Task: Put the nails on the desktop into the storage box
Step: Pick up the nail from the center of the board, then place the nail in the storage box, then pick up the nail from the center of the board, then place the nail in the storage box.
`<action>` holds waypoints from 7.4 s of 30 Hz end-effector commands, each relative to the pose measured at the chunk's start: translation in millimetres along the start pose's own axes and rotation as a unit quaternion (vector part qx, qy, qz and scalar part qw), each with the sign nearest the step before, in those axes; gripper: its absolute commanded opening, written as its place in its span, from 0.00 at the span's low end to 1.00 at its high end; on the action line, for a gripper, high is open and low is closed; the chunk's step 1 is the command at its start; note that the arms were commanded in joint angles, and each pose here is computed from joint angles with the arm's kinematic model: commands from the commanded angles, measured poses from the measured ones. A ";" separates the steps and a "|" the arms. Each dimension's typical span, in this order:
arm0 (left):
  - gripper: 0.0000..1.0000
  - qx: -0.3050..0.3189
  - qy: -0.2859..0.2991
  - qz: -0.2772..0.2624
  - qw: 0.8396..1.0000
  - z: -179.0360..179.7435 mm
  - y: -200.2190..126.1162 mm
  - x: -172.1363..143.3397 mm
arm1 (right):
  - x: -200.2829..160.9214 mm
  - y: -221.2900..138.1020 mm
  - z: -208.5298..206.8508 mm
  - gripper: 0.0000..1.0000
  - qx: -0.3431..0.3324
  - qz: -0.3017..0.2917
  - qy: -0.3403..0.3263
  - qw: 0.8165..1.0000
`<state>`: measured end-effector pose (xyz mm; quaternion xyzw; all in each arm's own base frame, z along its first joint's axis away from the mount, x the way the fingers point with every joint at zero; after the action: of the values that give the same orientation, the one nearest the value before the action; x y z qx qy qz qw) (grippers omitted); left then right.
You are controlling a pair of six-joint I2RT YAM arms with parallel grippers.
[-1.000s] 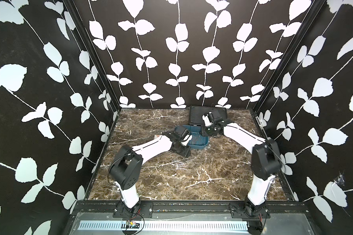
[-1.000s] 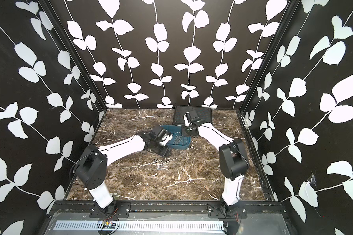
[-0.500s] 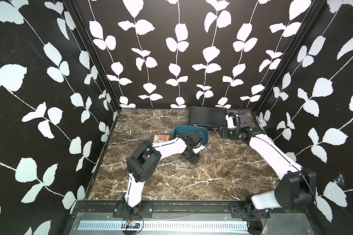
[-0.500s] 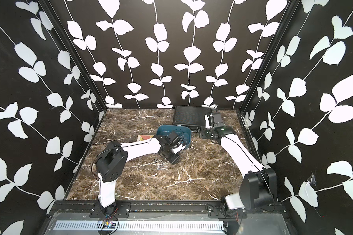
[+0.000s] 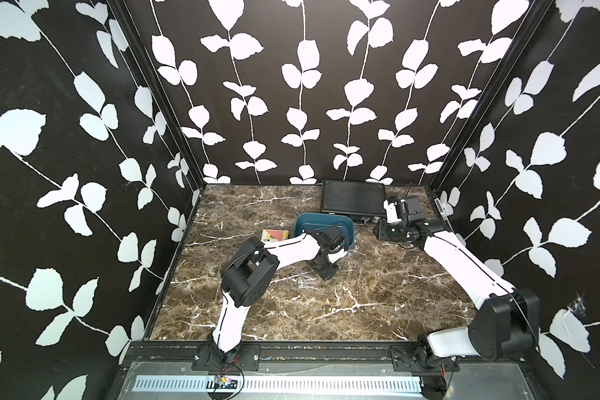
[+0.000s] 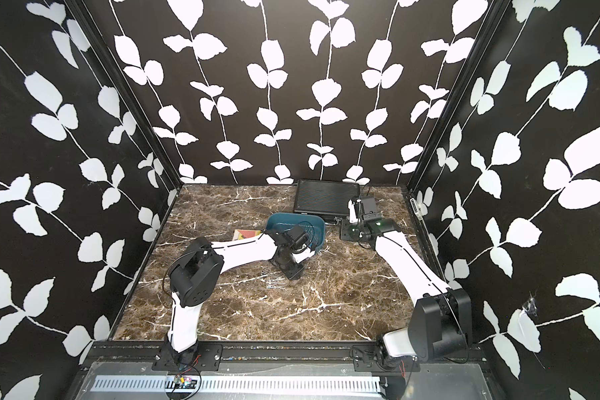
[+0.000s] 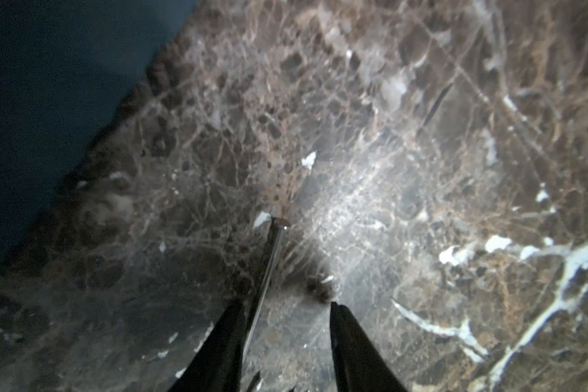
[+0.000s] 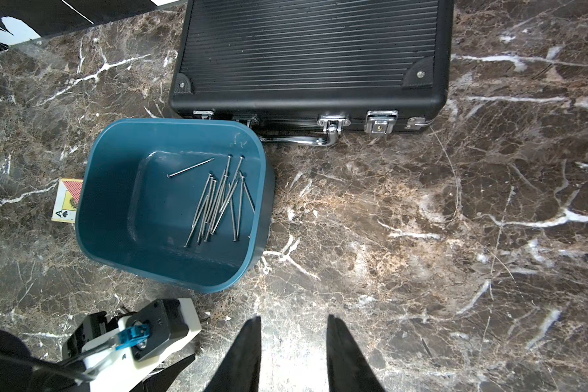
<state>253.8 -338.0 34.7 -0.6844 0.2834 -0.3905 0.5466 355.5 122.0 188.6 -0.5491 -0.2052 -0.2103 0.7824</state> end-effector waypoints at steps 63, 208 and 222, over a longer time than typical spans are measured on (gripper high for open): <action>0.00 0.016 -0.247 -0.207 0.946 89.2 -103.5 119.1 | 19.5 -41.3 37.1 1.00 0.092 -0.080 -0.103 0.987; 0.49 0.028 -0.456 -0.177 0.871 112.0 -125.1 -127.1 | 17.3 80.2 126.5 0.38 0.101 0.015 -0.136 0.985; 0.49 0.023 -0.473 -0.175 0.863 108.2 -116.2 -134.9 | -123.0 78.5 162.1 0.46 0.134 0.152 -0.442 0.874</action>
<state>269.2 -143.4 103.0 -0.8089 -0.1336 -0.1154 0.5608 286.7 330.3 142.1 -0.4604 -0.4860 0.1667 0.7239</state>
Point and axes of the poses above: each gripper's point midway between its finger pads, its own y axis out along the fingers, its own z axis along the line the jaws close on, x = y × z, the point moved 1 cm from there along -y, back along the fingers, and after that the axes turned 2 degrees about y, right-handed, at the moved point
